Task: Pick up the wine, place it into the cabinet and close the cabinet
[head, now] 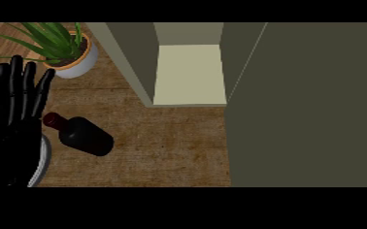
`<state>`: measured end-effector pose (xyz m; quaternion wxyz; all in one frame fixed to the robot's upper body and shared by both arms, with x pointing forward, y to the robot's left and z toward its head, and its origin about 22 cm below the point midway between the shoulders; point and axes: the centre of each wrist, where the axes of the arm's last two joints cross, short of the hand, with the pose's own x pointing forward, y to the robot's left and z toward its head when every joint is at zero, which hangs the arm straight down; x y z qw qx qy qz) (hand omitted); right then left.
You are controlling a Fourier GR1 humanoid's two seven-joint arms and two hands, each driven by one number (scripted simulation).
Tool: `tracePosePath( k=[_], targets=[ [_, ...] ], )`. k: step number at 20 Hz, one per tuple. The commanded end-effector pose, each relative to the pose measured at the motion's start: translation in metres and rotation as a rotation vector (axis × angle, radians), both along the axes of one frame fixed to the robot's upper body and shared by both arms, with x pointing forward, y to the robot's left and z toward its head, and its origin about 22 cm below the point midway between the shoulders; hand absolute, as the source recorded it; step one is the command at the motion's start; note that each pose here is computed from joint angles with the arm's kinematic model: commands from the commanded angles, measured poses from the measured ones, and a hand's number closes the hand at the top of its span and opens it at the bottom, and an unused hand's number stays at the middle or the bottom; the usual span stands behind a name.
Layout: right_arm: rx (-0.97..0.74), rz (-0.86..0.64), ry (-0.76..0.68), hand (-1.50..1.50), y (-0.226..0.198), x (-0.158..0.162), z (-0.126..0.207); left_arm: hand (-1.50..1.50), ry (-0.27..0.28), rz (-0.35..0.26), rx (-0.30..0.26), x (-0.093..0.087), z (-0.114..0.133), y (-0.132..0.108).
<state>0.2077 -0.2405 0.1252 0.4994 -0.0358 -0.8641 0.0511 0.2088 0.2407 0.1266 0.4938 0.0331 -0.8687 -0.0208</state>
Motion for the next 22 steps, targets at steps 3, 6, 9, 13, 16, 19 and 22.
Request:
tracePosePath(
  k=[3,6,9,13,16,19,22],
  targets=[
    [0.030,0.047,0.013,-1.50,-0.008,-0.013,-0.007,-1.50,0.026,-0.384,0.028,-0.014,-0.010,0.003],
    [0.051,0.145,0.015,-1.50,0.009,-0.020,-0.003,-1.50,0.036,-0.694,0.067,-0.015,-0.007,-0.009],
    [0.036,0.310,0.135,-1.50,0.012,-0.027,-0.005,-1.50,0.289,-0.822,-0.128,-0.034,-0.039,-0.012],
    [0.034,0.319,0.175,-1.50,0.009,-0.049,0.004,-1.50,0.305,-0.896,-0.150,-0.058,-0.018,0.025],
    [0.028,0.339,0.158,-1.50,0.002,-0.060,0.024,-1.50,0.322,-0.927,-0.166,-0.070,-0.002,0.037],
    [0.028,0.351,0.157,-1.50,-0.011,-0.059,0.038,-1.50,0.305,-0.902,-0.135,-0.063,0.025,0.054],
    [0.036,0.338,0.154,-1.50,0.009,-0.064,0.052,-1.50,0.314,-0.907,-0.169,-0.078,0.036,0.053]
  ],
)
